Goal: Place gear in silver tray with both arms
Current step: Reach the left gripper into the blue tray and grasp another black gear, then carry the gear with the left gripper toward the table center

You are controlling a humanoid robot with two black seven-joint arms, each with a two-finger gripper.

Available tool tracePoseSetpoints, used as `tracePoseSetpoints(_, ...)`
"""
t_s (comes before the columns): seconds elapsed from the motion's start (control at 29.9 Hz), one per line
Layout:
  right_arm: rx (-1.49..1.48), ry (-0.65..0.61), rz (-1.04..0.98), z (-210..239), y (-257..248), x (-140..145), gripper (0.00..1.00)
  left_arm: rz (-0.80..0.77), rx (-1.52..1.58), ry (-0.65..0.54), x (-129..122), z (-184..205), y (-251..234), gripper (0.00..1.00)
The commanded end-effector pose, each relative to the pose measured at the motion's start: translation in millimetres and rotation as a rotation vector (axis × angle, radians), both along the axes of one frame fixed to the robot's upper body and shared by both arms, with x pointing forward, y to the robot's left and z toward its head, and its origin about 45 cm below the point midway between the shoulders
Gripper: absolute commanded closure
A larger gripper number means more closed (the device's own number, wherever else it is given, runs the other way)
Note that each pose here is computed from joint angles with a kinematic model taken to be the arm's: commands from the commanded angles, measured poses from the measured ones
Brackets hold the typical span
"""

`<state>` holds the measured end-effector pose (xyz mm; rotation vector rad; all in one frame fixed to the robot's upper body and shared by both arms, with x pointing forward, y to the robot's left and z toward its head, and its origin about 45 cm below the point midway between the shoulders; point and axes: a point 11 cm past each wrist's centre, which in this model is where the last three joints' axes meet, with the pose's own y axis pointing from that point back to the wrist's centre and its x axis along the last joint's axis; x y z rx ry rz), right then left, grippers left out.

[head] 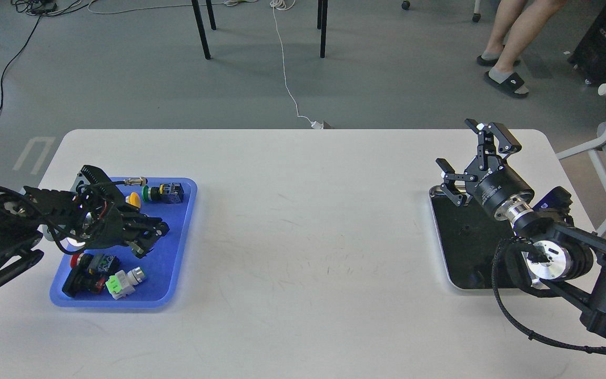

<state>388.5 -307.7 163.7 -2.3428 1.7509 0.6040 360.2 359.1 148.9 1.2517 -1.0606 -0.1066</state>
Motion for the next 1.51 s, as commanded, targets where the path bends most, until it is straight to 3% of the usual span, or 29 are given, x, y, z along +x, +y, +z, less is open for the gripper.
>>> tracePoseSetpoints(0.0,0.002,-0.004,-0.002,1.5,-0.2,1.0,0.03,-0.004,0.011,-0.035,9.8,18.5,2.6,0.84)
tracePoseSetpoints(0.2,-0.013,-0.008,-0.013,4.5,-9.1,1.1,0.03,-0.042,0.000,-0.079,19.0,42.5,-8.6,0.84)
tracePoseSetpoints(0.43,-0.017,-0.009,-0.019,4.5,-12.2,1.7,0.03,-0.198,-0.034,-0.056,29.0,80.9,-94.9,0.84)
tracePoseSetpoints(0.6,-0.016,-0.015,-0.017,7.2,-11.6,3.1,0.03,-0.310,-0.090,-0.024,27.4,75.6,-165.0,0.84)
tracePoseSetpoints(1.0,-0.012,-0.028,-0.013,12.3,-7.3,7.4,0.03,-0.479,-0.075,0.105,0.8,31.3,-267.1,0.84)
tracePoseSetpoints(1.47,-0.062,-0.165,0.054,75.3,22.1,49.7,0.03,-0.553,-0.076,0.129,-11.8,14.4,-341.7,0.83)
